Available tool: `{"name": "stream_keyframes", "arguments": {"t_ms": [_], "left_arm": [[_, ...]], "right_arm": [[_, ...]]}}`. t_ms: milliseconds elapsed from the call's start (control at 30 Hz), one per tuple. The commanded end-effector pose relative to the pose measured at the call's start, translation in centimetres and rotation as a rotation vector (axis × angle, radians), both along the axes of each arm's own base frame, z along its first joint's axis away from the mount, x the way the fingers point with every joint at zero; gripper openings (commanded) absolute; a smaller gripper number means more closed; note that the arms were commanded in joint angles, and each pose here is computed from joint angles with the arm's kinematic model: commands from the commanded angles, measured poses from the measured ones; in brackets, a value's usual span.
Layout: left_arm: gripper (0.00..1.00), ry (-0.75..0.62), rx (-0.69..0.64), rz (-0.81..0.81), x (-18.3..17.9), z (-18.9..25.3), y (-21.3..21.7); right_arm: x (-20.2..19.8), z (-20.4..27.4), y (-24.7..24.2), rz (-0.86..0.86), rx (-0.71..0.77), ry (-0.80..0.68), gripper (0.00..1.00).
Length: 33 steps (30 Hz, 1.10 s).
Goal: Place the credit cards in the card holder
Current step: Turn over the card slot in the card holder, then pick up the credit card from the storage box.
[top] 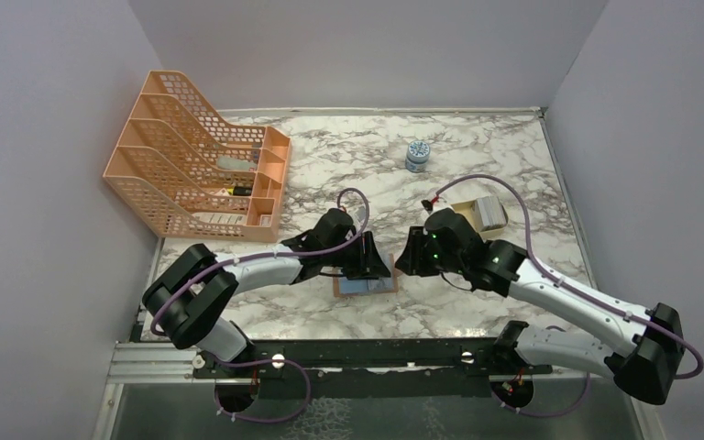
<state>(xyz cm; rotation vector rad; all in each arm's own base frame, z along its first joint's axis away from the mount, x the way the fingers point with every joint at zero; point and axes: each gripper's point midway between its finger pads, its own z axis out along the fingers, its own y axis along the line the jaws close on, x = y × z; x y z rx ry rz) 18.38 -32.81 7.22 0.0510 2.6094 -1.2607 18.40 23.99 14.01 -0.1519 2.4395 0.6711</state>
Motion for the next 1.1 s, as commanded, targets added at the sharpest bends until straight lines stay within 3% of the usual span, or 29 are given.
{"name": "stream_keyframes", "arguments": {"t_ms": [0,133,567,800,1067], "left_arm": [[0.44,-0.071,-0.052,0.016,1.3,2.2,-1.3],[0.5,-0.101,-0.017,0.037,1.5,2.1,-0.5],[0.99,-0.218,0.193,0.097,2.0,1.7,4.3],[0.99,-0.241,0.256,0.1,1.4,0.9,6.2],[0.99,-0.242,0.359,0.102,1.2,-0.6,8.9]], "right_arm": [[0.8,2.8,-1.0,-0.041,0.014,-0.095,0.33],[1.2,3.7,-1.3,-0.054,0.024,-0.143,0.33],[7.1,3.6,-3.2,-0.139,-0.278,-0.238,0.32],[12.2,3.1,-6.4,-0.211,-0.421,-0.231,0.33],[16.6,2.2,-14.5,-0.415,-0.747,-0.215,0.34]]}}
